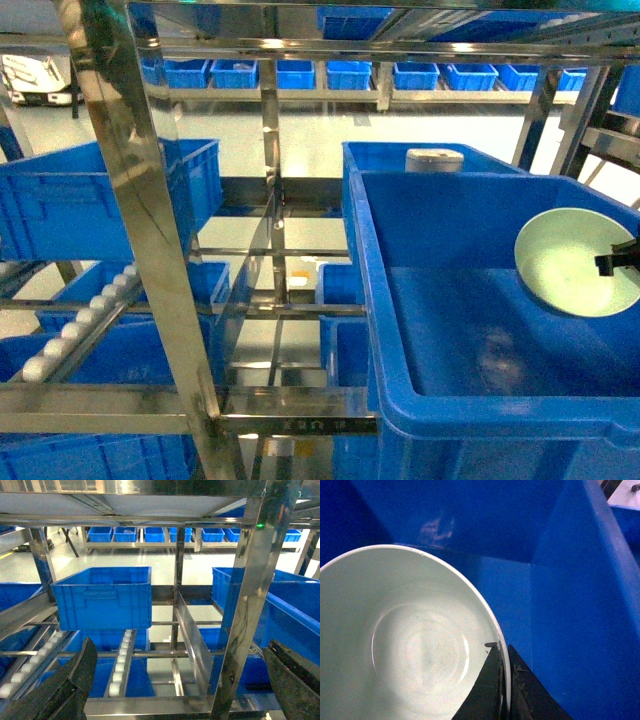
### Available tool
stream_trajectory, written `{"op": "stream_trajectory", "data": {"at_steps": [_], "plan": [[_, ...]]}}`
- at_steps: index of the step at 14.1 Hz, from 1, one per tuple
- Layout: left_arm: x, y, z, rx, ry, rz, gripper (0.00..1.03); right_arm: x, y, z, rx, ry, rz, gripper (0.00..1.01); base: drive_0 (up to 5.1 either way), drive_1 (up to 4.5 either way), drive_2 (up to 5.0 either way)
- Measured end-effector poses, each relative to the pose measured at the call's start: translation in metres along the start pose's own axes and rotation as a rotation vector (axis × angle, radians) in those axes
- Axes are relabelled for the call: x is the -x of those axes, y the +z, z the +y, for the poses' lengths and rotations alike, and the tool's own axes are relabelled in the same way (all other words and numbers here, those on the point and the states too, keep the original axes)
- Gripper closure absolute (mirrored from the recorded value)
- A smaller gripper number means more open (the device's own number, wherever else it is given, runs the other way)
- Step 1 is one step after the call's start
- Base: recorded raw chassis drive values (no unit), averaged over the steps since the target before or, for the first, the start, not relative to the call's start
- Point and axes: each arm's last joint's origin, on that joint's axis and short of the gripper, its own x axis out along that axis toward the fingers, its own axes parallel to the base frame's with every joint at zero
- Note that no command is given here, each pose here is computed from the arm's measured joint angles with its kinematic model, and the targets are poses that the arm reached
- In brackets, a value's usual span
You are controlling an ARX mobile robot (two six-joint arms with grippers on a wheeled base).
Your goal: Place green bowl on second shelf with right arm
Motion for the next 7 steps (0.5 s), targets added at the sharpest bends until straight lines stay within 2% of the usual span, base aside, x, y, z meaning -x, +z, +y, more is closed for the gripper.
{"op": "stream_trajectory", "data": {"at_steps": [2, 3, 5, 6, 7], "plan": [[0.000, 0.000, 0.000, 0.000, 0.000, 0.000, 0.05, -0.010, -0.006, 0.011, 0.017, 0.025, 0.044, 0.99, 0.0, 0.00, 0.0], [0.000, 0.000, 0.000, 0.000, 0.000, 0.000, 0.05, -0.012, -0.005, 0.018, 0.020, 0.033, 0.044, 0.99, 0.0, 0.00, 0.0], [0.000, 0.000, 0.000, 0.000, 0.000, 0.000, 0.05, -0.014, 0.000, 0.038, 0.040, 0.082, 0.021, 0.99, 0.0, 0.00, 0.0], [0.000, 0.000, 0.000, 0.000, 0.000, 0.000, 0.05, -0.014, -0.001, 0.047, 0.044, 0.106, 0.021, 0.99, 0.0, 0.00, 0.0], [0.000, 0.000, 0.000, 0.000, 0.000, 0.000, 0.05, -0.013, -0.004, 0.050, 0.037, 0.113, 0.033, 0.99, 0.0, 0.00, 0.0]]}}
